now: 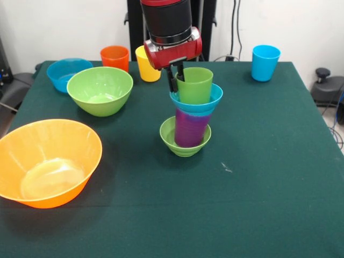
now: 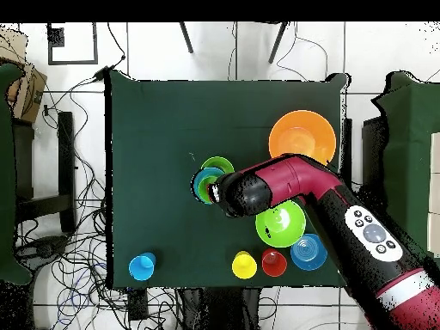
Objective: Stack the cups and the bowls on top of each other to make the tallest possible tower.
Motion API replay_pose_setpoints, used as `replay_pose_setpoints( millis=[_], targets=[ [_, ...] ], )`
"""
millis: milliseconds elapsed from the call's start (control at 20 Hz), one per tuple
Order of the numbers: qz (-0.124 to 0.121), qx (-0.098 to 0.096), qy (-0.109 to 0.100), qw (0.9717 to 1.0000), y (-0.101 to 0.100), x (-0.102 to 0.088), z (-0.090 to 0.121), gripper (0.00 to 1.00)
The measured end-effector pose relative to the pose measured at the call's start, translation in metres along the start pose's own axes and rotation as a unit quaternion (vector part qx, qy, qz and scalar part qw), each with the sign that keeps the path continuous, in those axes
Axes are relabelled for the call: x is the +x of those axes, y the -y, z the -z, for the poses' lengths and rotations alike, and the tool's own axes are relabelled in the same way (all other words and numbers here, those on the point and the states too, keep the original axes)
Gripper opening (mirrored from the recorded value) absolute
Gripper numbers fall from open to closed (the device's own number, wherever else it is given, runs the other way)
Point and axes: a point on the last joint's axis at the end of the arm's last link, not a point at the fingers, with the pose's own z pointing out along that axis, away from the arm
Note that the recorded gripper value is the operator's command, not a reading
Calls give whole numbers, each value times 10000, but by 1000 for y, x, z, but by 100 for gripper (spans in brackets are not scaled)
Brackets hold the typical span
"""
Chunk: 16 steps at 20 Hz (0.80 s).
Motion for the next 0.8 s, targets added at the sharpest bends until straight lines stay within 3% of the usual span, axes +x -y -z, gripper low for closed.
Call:
replay_pose_setpoints(
  millis=[800],
  targets=[
    [10, 37, 163, 9999, 1, -16, 9, 0]
  ],
)
